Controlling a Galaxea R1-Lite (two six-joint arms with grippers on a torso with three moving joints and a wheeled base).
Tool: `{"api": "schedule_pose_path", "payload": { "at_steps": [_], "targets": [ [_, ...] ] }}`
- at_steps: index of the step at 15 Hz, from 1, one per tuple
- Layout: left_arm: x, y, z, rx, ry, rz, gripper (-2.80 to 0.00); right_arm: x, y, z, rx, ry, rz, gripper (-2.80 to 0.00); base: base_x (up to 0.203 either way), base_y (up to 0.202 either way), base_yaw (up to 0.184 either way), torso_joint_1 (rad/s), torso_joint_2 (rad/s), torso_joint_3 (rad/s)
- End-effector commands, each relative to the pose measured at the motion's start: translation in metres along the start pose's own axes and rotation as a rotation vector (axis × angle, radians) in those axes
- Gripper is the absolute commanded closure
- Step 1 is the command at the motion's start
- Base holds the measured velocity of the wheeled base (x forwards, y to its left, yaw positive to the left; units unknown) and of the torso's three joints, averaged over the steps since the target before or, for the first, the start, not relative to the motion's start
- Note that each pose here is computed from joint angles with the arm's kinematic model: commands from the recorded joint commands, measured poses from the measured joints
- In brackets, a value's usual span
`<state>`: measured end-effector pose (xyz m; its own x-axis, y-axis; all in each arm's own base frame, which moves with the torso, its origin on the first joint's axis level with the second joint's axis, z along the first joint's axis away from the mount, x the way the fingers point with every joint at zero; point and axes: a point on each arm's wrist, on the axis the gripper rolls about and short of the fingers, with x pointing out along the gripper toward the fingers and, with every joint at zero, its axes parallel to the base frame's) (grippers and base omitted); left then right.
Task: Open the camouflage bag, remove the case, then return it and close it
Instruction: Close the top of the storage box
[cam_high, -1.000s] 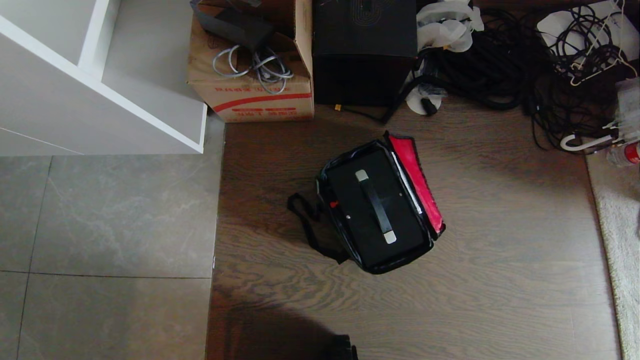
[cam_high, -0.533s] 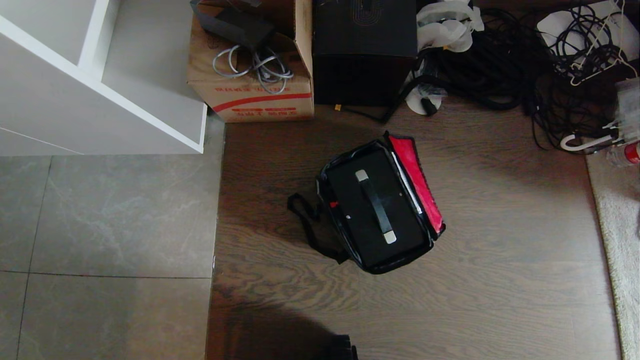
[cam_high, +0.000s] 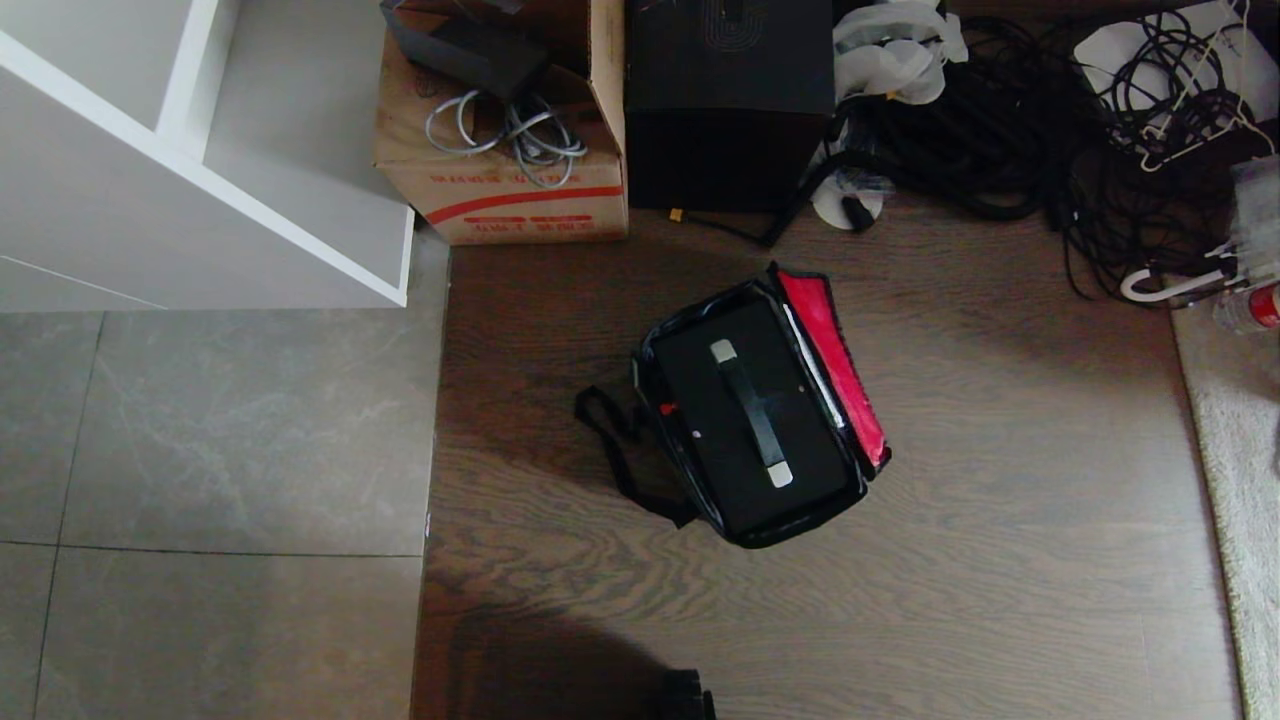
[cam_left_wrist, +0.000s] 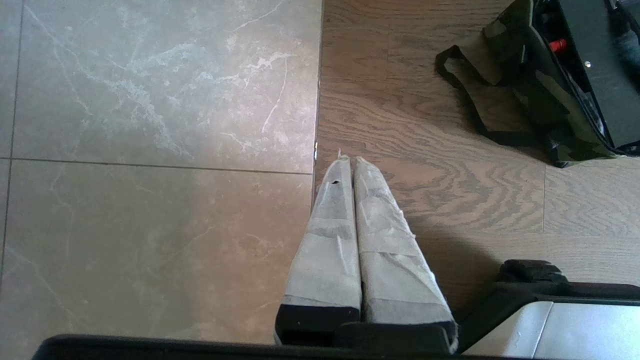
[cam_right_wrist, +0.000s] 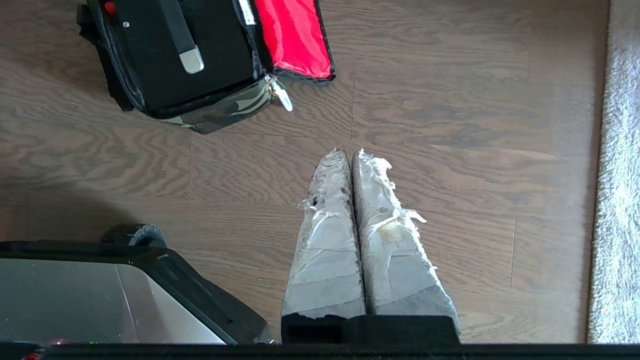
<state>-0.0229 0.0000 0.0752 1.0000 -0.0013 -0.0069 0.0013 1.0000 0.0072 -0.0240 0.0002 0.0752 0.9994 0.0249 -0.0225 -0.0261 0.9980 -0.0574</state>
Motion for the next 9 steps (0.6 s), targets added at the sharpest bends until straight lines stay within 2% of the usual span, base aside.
{"api": "schedule_pose_path", "payload": {
  "at_steps": [1, 4, 7, 9],
  "targets": [
    [0.0001, 0.0000, 0.0001, -0.001, -0.001, 0.001, 0.00, 0.0001, 0.0000, -0.0001, 0.003, 0.003, 0.001, 0.00, 0.000, 0.000, 0.000, 0.000, 0.00, 0.000],
    [0.0001, 0.0000, 0.0003, -0.007, -0.002, 0.001, 0.00, 0.0001, 0.0000, 0.0002, 0.004, 0.002, 0.001, 0.00, 0.000, 0.000, 0.000, 0.000, 0.00, 0.000],
    [0.0002, 0.0000, -0.0001, -0.004, -0.001, 0.001, 0.00, 0.0002, 0.0000, -0.0002, 0.003, 0.003, 0.001, 0.00, 0.089, 0.000, 0.001, 0.002, 0.00, 0.001],
    [0.0001, 0.0000, 0.0003, -0.004, -0.002, 0.001, 0.00, 0.0002, 0.0000, -0.0002, 0.003, 0.003, 0.001, 0.00, 0.025, 0.000, 0.002, 0.002, 0.00, 0.000]
  ]
}}
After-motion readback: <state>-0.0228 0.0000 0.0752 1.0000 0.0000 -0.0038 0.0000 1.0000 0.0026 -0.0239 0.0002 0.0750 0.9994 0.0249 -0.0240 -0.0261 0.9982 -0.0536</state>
